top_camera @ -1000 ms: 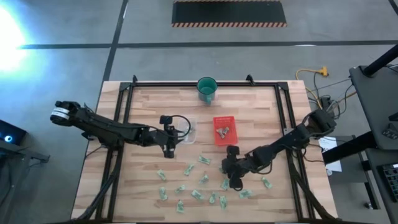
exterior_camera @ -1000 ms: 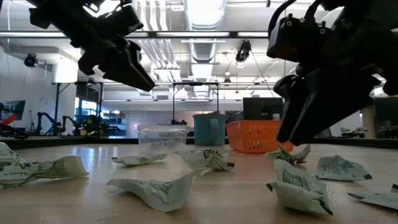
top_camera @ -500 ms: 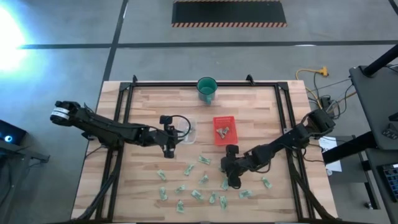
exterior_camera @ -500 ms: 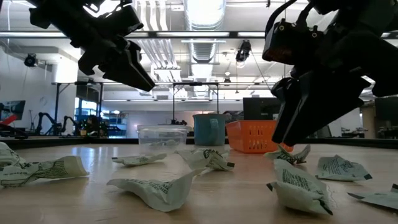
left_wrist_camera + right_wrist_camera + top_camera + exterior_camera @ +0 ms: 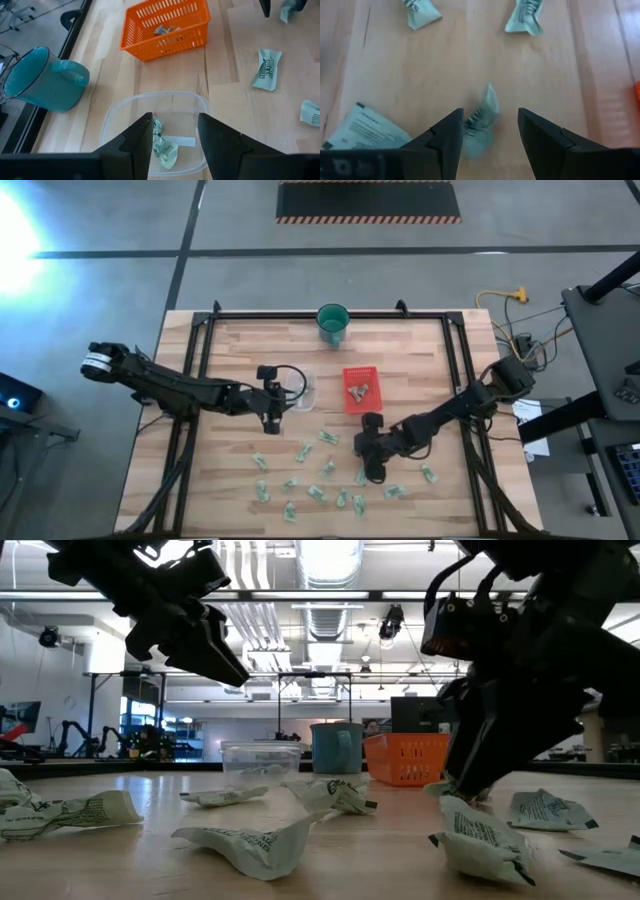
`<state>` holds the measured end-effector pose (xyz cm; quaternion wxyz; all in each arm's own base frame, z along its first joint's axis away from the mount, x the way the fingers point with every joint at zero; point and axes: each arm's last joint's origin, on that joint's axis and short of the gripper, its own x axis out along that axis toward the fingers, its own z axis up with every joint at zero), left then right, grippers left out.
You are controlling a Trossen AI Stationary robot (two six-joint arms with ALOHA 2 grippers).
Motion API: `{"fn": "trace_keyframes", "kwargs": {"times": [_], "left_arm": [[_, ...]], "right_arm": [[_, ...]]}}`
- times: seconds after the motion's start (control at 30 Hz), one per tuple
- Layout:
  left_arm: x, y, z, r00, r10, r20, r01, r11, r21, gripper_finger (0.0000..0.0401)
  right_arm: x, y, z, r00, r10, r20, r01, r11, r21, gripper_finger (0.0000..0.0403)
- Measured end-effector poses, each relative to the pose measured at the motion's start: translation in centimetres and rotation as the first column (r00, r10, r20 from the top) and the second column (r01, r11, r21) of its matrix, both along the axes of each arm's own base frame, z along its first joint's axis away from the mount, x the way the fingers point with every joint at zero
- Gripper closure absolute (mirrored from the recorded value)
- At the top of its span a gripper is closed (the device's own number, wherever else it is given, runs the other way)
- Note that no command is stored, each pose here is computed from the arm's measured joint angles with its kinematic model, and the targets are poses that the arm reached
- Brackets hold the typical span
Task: Pick and place items into bin
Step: Put the stevia packet into the orange bin
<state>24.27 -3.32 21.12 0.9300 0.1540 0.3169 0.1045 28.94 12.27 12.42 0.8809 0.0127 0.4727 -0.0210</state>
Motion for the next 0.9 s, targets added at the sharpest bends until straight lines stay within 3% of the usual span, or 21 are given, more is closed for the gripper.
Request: {"fn": "trace_keyframes", "kwargs": {"times": [0.3,0.8,0.9], "left_arm": [[-0.03,0.01,-0.03,1.0,0.0,-0.004,0.0,1.0,0.001,0.026],[-0.04,0.01,-0.02,1.0,0.0,-0.004,0.0,1.0,0.001,0.026],[-0.03,0.01,-0.02,1.0,0.0,-0.004,0.0,1.0,0.0,0.026]], "right_arm": [[0.14,-0.29,0.03,1.0,-0.001,0.003,0.001,1.0,-0.005,0.0252],[0.25,-0.25,0.22,0.996,0.091,0.004,-0.09,0.994,-0.064,0.0382],[0.46,-0.16,0.66,0.994,0.105,0.018,-0.104,0.992,-0.07,0.0392]]}}
